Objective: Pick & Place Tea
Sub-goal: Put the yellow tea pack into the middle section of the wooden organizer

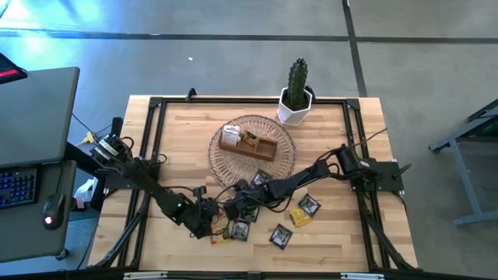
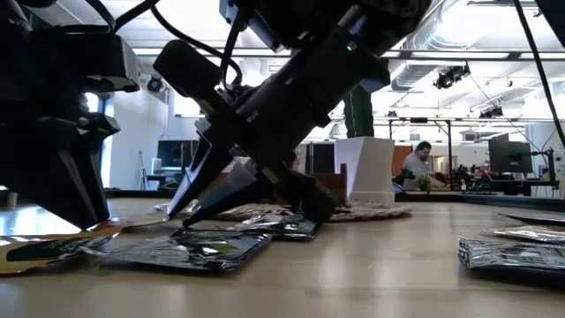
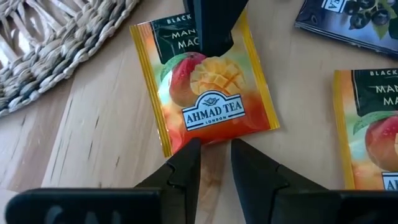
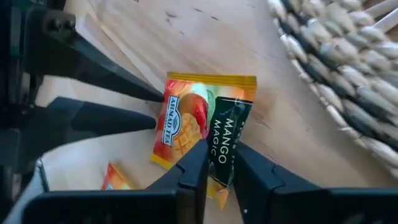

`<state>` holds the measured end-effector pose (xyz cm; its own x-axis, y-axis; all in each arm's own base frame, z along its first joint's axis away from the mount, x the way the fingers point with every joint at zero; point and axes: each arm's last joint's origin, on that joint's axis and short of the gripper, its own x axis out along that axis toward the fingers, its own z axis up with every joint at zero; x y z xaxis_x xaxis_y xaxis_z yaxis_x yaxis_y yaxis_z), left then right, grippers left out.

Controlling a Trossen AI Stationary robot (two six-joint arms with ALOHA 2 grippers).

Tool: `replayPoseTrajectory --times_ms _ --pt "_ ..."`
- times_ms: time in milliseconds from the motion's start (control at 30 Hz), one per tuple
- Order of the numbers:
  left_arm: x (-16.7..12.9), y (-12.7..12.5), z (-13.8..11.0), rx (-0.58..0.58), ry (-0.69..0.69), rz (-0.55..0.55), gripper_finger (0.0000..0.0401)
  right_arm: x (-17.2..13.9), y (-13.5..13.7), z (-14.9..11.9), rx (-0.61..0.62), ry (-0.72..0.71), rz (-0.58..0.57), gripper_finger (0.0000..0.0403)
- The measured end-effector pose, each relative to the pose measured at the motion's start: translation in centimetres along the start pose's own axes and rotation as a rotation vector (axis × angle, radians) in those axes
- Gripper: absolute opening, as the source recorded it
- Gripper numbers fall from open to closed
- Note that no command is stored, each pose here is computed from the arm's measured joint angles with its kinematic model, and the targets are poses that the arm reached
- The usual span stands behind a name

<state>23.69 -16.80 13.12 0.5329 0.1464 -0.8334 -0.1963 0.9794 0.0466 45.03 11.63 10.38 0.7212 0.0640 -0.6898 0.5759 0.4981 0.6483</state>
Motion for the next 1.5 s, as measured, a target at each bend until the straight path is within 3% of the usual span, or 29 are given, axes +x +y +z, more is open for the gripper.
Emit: replayPoseTrajectory --times_ms 133,433,600,800,900,1033,1167,1333,1500 --pt "0.0 0.0 0.0 -0.009 -0.001 -0.001 0.0086 -0.1 0.1 0.1 -0.059 0.000 0.004 0.0007" --pt "-2.8 -0.5 2.1 -0.002 -0.045 -0.050 0.0022 -3.7 2.1 0.6 -0.191 0.007 -0.006 0.0005" --pt "-5.0 0.1 3.3 0.000 -0.065 -0.022 0.0005 -7.8 2.9 1.5 -0.337 -0.002 -0.122 0.0003" --pt "-6.9 0.7 4.4 -0.006 -0.125 0.036 0.0003 -14.0 2.6 5.7 -0.626 -0.130 -0.352 0.0001" --pt "-7.3 0.7 4.7 -0.014 -0.148 0.045 0.0001 -15.7 2.2 8.6 -0.742 -0.187 -0.401 0.0001" --pt "-7.4 0.7 4.8 -0.015 -0.150 0.048 0.0001 -15.9 0.5 12.5 -0.859 -0.172 -0.436 0.0001" --pt "-7.4 0.8 4.8 -0.032 -0.144 0.053 0.0001 -15.4 -1.7 15.8 -1.081 -0.089 -0.458 0.0001" --pt "-7.4 1.1 4.5 -0.074 -0.135 0.089 0.0001 -16.1 -3.9 19.1 -1.064 -0.096 -0.478 0.0000" --pt "-7.4 1.4 4.3 -0.060 -0.123 0.130 0.0001 -16.2 -5.5 20.7 -1.077 -0.031 -0.392 0.0000"
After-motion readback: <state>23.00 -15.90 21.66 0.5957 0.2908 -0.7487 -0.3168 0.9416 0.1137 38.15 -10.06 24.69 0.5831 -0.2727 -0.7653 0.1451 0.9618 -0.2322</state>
